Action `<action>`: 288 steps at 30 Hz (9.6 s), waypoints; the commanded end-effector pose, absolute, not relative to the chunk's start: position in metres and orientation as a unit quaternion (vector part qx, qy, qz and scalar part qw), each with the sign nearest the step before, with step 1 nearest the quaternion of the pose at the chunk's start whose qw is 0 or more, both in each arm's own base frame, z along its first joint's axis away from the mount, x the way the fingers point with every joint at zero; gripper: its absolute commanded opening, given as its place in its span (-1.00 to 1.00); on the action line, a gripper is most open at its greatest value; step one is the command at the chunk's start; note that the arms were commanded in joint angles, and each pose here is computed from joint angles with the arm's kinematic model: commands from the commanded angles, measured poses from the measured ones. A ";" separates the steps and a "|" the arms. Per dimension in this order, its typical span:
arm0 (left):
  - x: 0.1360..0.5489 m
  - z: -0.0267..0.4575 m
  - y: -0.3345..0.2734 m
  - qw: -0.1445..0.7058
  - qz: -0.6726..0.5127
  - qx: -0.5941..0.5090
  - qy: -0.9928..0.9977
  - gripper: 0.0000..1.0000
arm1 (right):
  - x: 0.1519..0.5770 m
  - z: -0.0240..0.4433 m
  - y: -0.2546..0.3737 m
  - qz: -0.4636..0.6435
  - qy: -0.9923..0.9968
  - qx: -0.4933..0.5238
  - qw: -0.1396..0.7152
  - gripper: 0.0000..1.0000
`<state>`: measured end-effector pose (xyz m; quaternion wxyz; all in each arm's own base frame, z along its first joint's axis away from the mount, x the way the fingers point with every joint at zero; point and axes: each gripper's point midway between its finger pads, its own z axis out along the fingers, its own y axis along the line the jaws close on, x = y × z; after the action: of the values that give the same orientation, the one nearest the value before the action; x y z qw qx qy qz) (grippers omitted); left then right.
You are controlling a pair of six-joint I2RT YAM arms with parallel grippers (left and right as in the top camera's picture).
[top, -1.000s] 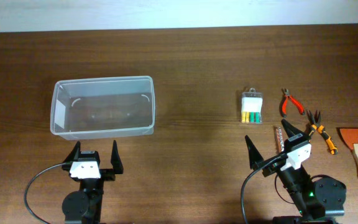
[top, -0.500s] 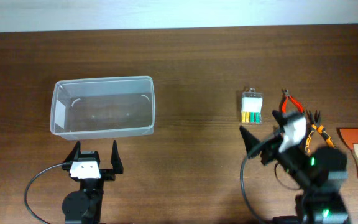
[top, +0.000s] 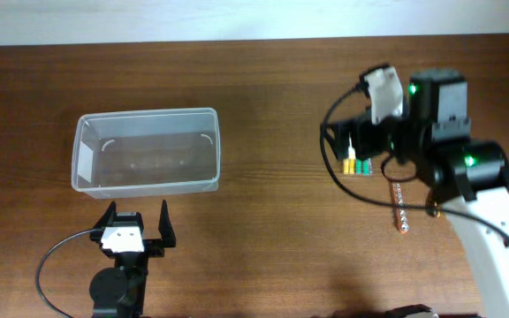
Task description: Pack container
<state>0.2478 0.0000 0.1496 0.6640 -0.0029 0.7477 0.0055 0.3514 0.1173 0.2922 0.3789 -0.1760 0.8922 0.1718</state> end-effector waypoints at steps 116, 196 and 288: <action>0.240 0.288 0.064 0.431 0.155 -0.023 0.889 0.98 | 0.416 0.092 0.316 0.051 0.978 -0.079 0.184 0.75; 0.264 0.252 0.066 0.363 0.148 -0.015 0.920 0.98 | 0.400 0.083 0.109 -0.024 0.999 0.008 -0.030 -0.92; 0.262 0.248 0.066 0.354 0.148 -0.014 0.924 0.98 | 0.429 0.212 0.039 -0.023 0.995 -0.018 0.093 0.97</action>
<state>0.2608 0.0627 0.2413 0.3470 -0.0028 0.9269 0.1431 0.4300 0.0637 0.1888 0.0717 -0.0220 0.9969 -0.0243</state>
